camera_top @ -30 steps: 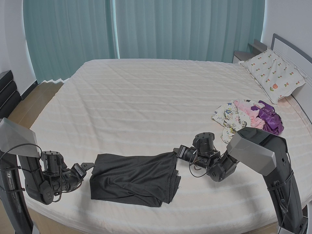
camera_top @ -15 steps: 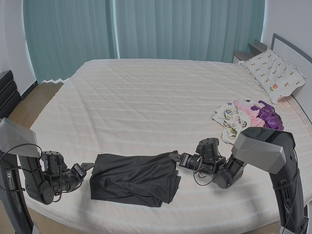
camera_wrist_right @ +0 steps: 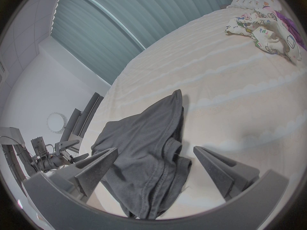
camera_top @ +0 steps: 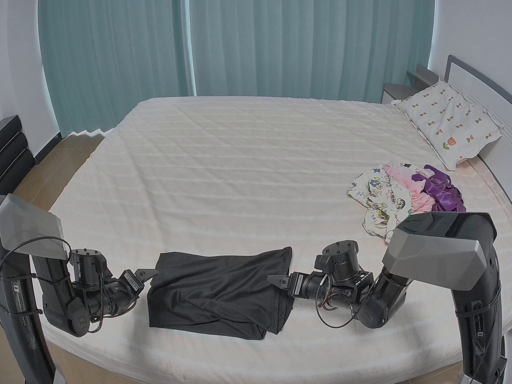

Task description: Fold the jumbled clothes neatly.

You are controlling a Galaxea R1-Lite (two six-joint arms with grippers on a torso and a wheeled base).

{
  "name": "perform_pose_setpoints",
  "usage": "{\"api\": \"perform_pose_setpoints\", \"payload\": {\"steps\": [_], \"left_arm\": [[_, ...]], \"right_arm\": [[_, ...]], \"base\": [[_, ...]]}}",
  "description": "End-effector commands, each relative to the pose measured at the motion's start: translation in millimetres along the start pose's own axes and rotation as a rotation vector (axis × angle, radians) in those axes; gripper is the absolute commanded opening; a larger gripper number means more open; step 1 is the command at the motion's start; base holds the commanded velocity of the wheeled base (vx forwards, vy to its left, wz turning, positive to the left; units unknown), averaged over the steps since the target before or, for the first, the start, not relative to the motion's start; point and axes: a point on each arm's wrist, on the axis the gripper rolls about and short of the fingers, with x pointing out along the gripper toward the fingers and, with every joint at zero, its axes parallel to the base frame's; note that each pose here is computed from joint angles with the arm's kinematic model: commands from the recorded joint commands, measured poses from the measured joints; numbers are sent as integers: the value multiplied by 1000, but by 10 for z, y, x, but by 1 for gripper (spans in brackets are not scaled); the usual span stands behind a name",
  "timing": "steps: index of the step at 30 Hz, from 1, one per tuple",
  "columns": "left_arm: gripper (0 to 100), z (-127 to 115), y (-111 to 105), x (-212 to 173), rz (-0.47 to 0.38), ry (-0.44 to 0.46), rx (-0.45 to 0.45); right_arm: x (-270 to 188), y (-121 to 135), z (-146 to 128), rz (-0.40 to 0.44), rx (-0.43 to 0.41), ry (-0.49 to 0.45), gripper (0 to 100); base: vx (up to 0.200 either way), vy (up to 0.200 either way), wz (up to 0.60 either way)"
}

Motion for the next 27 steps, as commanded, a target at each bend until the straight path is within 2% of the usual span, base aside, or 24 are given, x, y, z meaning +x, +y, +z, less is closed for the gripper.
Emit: {"api": "perform_pose_setpoints", "payload": {"steps": [1, 3, 15, 27], "left_arm": [[100, -8, 9, 5, 4, 3, -2], [100, -13, 14, 5, 5, 6, -2], [100, -15, -11, 12, -1, 3, 5], [100, 55, 24, 24, 3, -22, -14]], "right_arm": [[-27, 48, 2, 9, -4, 1, 100], [-23, 57, -15, 10, -5, 6, 100], [47, 88, -158, 8, -20, 41, 100], [40, 137, -211, 15, -30, 53, 100]], "base": [[-200, 0, 0], [-200, 0, 0], [0, 0, 0], [0, 200, 0]]}}
